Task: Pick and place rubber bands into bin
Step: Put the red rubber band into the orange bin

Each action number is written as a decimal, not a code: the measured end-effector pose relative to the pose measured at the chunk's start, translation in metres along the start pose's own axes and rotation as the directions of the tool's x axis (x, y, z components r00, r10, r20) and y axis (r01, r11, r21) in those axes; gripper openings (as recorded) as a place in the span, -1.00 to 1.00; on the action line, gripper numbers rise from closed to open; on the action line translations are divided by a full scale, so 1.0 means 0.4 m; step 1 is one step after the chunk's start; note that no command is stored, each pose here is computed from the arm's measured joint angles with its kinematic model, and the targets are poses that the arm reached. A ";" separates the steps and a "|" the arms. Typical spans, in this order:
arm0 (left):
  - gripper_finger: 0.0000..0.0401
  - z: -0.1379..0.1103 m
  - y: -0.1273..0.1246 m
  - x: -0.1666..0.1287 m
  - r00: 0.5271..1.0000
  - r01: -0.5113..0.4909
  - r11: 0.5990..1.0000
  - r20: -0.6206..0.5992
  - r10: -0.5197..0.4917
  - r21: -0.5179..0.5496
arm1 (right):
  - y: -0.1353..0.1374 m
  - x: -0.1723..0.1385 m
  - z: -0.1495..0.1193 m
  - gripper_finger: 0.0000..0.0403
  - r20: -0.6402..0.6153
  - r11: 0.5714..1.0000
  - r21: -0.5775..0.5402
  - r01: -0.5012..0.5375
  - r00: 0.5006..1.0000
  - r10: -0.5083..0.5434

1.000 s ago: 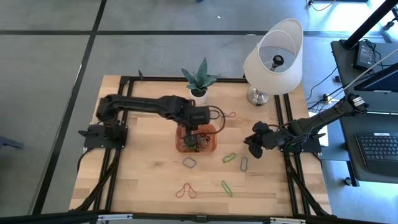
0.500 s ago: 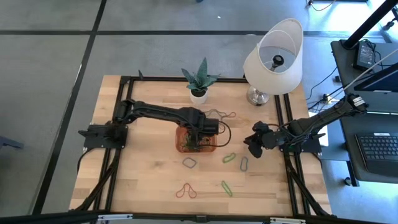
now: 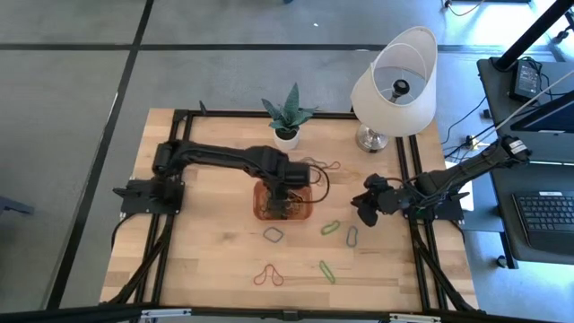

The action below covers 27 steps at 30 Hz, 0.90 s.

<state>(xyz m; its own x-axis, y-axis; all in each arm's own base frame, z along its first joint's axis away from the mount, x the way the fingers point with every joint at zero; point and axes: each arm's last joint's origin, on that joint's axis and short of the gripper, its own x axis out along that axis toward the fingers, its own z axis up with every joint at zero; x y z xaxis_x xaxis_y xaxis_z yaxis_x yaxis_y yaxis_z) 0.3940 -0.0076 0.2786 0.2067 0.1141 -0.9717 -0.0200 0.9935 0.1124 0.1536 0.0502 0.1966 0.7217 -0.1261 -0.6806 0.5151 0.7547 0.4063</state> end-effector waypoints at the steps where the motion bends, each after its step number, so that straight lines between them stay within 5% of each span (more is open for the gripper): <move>1: -0.35 -0.006 0.003 -0.022 1.000 -0.009 1.000 0.020 0.009 -0.002 | 0.000 0.001 0.002 -0.53 0.006 1.000 0.006 -0.003 1.000 0.003; 13: -0.48 -0.093 0.048 -0.178 0.983 0.020 0.998 0.183 -0.032 0.063 | 0.007 0.024 0.071 -0.53 0.195 0.990 -0.129 0.051 0.980 -0.025; 20: -0.56 -0.213 0.092 -0.124 0.966 0.034 0.999 0.257 -0.026 -0.028 | 0.018 0.061 0.125 -0.37 0.066 0.952 -0.136 0.274 0.962 -0.267; 27: -0.57 -0.329 0.116 -0.061 0.924 0.107 0.989 0.378 -0.061 -0.101 | -0.014 0.116 0.134 0.13 -0.134 0.838 -0.050 0.544 0.827 -0.545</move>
<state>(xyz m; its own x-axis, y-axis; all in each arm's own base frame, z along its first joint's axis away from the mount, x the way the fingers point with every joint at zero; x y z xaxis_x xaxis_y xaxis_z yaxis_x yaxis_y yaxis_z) 0.2594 0.0363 0.2801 0.5622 0.0434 -0.8258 -0.0966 0.9952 -0.0134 0.2092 0.0056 0.1955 0.2545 -0.4298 -0.8663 0.8011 0.5955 -0.0602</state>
